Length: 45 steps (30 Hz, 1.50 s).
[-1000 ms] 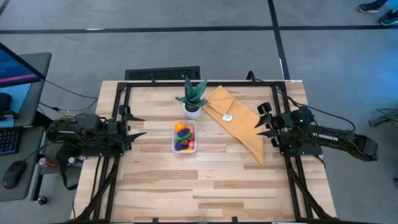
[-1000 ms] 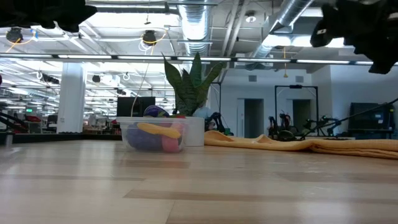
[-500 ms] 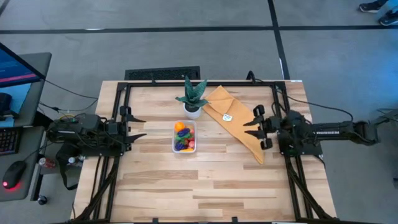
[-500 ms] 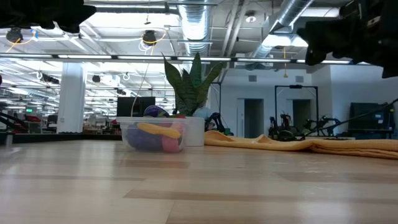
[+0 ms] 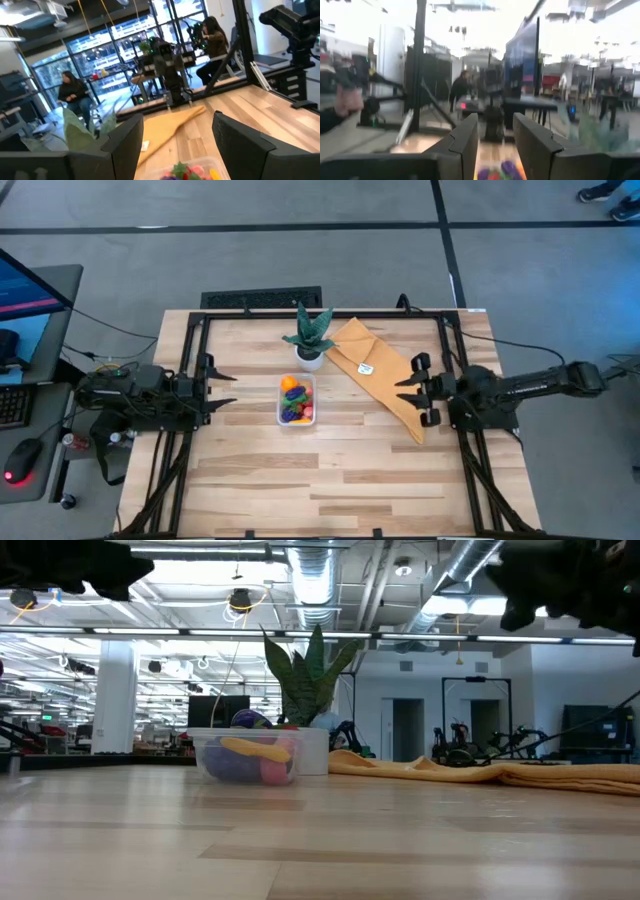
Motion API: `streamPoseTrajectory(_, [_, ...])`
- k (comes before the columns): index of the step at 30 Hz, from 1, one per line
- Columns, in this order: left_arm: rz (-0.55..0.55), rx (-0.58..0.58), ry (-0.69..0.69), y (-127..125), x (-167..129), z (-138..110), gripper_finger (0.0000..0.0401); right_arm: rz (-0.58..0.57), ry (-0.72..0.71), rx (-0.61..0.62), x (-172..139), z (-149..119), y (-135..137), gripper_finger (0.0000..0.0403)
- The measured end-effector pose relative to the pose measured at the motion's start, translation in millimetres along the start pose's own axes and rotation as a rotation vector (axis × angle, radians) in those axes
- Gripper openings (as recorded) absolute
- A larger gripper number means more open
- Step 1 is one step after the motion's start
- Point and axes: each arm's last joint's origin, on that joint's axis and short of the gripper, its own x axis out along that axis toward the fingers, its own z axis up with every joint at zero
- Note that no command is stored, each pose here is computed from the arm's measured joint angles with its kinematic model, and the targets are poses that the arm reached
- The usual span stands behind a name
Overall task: Pick and placing Produce into tupperware
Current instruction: Return to Home Position
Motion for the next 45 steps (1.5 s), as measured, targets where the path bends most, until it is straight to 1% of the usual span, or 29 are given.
streamPoseTrajectory(4, [-0.012, -0.018, 0.027, -1, 0, -3, 0.0228, 0.010, -0.019, 0.009, -7, 6, 2, 0.0118])
streamPoseTrajectory(7, [-0.013, -0.023, 0.032, -1, 0, -3, 0.0228, 0.037, -0.081, 0.001, -12, 14, 5, 0.0118])
streamPoseTrajectory(10, [-0.012, -0.024, 0.031, -1, 0, -3, 0.0228, 0.068, -0.109, -0.016, -18, 18, 10, 0.0118])
streamPoseTrajectory(14, [-0.012, -0.032, 0.030, -1, 0, -3, 0.0228, 0.058, -0.064, -0.012, -25, 21, 12, 0.0118])
streamPoseTrajectory(17, [-0.010, -0.033, 0.024, -1, 0, -2, 0.0228, 0.073, -0.076, -0.004, -30, 26, 14, 0.0118])
streamPoseTrajectory(23, [0.006, -0.008, -0.028, 1, 0, 3, 0.0228, 0.023, -0.034, 0.014, -36, 23, 14, 0.0118])
streamPoseTrajectory(26, [0.039, 0.022, -0.093, 3, 0, 9, 0.0228, -0.002, -0.008, 0.015, -36, 21, 14, 0.0118])
streamPoseTrajectory(29, [0.063, 0.040, -0.164, 5, -2, 16, 0.0228, -0.003, 0.006, 0.006, -36, 20, 14, 0.0118])
streamPoseTrajectory(31, [0.057, 0.045, -0.187, 6, -2, 18, 0.0228, 0.022, 0.043, 0.002, -36, 16, 15, 0.0118])
streamPoseTrajectory(34, [0.033, 0.049, -0.161, 4, -1, 15, 0.0228, 0.145, 0.081, 0.005, -37, 11, 19, 0.0118])
streamPoseTrajectory(36, [0.024, 0.047, -0.137, 3, -1, 13, 0.0228, 0.198, 0.104, 0.022, -38, 9, 21, 0.0118])
streamPoseTrajectory(40, [0.012, 0.042, -0.130, 3, -1, 12, 0.0228, 0.209, 0.129, 0.038, -38, 6, 22, 0.0118])
streamPoseTrajectory(45, [-0.012, 0.045, -0.135, 2, -1, 12, 0.0228, 0.221, 0.196, 0.081, -39, 0, 22, 0.0118])
